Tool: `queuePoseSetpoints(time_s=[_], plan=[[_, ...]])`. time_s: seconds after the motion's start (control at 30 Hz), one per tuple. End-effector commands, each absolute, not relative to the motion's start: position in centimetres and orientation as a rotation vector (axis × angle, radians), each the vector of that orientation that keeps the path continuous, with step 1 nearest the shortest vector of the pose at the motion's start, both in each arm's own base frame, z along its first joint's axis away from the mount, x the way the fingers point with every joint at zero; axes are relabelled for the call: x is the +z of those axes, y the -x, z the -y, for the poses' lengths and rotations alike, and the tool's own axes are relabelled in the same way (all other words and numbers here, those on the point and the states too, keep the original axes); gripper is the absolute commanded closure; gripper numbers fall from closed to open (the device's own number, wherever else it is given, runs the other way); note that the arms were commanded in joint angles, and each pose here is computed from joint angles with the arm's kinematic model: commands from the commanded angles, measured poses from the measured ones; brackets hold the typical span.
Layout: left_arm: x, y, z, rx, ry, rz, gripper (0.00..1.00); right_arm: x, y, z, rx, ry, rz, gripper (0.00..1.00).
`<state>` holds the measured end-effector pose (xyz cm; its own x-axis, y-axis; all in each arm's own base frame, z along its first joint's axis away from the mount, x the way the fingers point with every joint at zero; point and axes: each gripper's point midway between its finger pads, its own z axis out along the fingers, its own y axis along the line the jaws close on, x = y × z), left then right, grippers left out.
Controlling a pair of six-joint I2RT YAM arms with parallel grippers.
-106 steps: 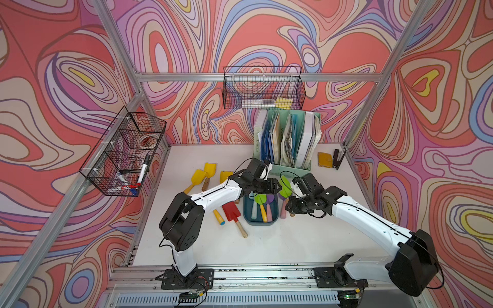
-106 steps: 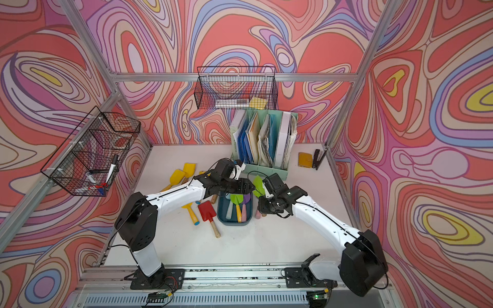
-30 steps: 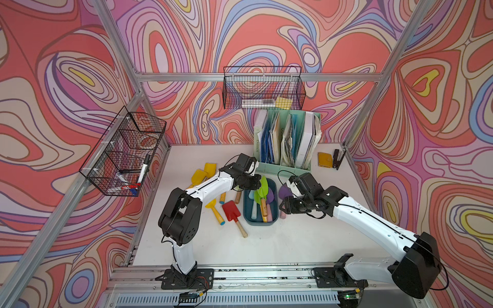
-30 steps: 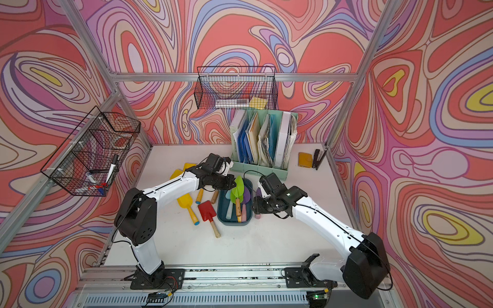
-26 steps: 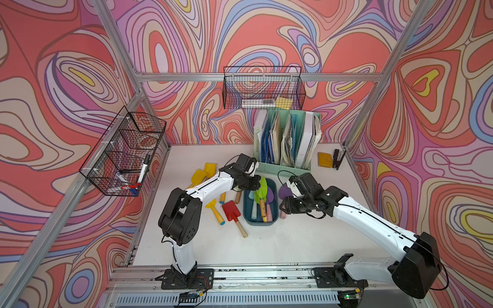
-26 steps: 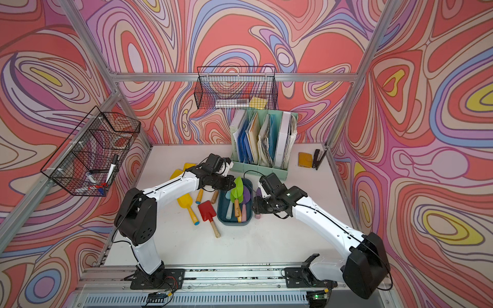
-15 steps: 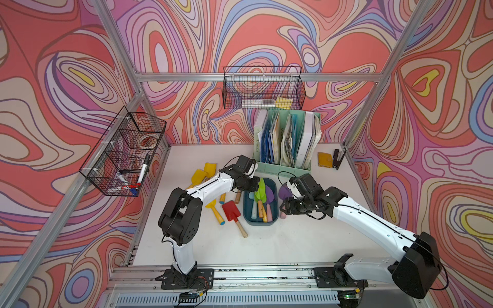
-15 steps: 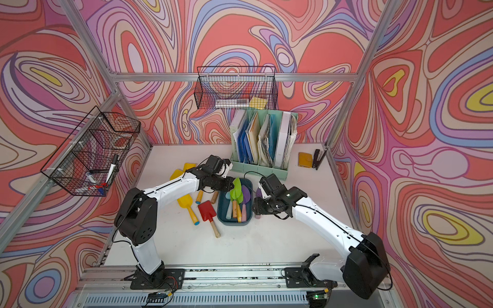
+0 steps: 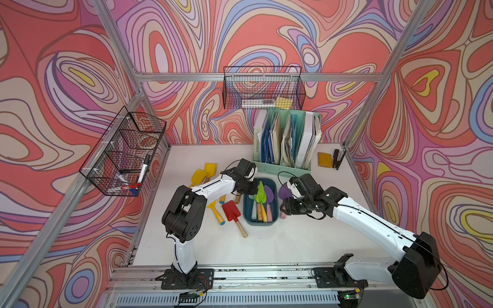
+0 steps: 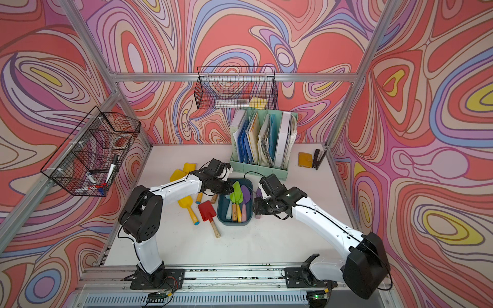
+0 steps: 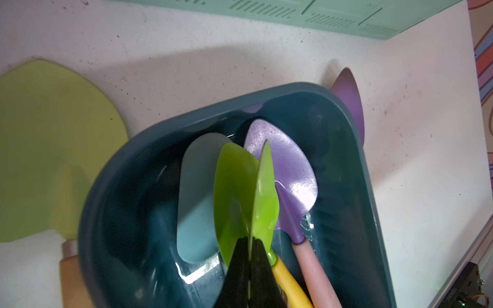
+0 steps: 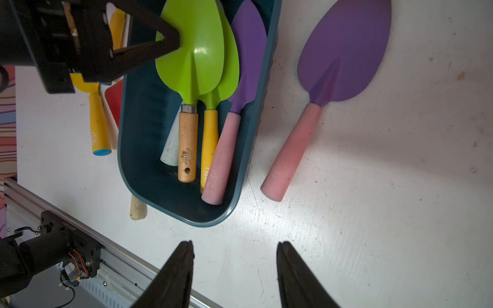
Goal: Put the shovel into the storage box
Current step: Place the shovel in the storage box.
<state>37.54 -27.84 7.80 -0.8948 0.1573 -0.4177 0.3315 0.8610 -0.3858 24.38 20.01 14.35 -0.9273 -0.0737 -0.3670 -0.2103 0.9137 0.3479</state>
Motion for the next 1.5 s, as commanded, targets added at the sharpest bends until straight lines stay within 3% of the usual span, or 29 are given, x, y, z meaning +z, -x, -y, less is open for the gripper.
queuePoseSetpoints(time_s=[0.0, 0.3, 0.37, 0.43, 0.53, 0.77, 1.07, 1.47], plan=[[6.7, -37.5, 27.9, -0.643, -0.377, -2.672, 1.0, 13.9, -24.2, -19.9, 0.533, 0.208, -2.738, 0.48], [5.4, -37.6, 27.8, -0.626, -0.366, -2.704, 1.0, 13.8, -24.2, -19.9, 0.531, 0.212, -2.739, 0.48], [5.1, -37.6, 27.7, -0.618, -0.359, -2.714, 0.94, 13.8, -24.2, -19.9, 0.532, 0.211, -2.741, 0.48], [4.9, -37.5, 27.6, -0.61, -0.358, -2.723, 0.81, 13.7, -24.2, -19.9, 0.532, 0.212, -2.741, 0.48], [4.6, -37.5, 27.6, -0.603, -0.355, -2.732, 0.73, 13.7, -24.2, -19.9, 0.532, 0.209, -2.742, 0.48], [4.8, -37.5, 27.6, -0.593, -0.347, -2.734, 0.65, 13.6, -24.1, -19.8, 0.532, 0.209, -2.741, 0.48], [6.8, -37.4, 28.3, -0.557, -0.375, -2.713, 0.45, 13.0, -24.3, -19.2, 0.481, 0.17, -2.759, 0.48], [10.9, -37.2, 29.6, -0.572, -0.396, -2.638, 0.43, 11.1, -25.6, -18.0, 0.336, 0.002, -2.8, 0.48]])
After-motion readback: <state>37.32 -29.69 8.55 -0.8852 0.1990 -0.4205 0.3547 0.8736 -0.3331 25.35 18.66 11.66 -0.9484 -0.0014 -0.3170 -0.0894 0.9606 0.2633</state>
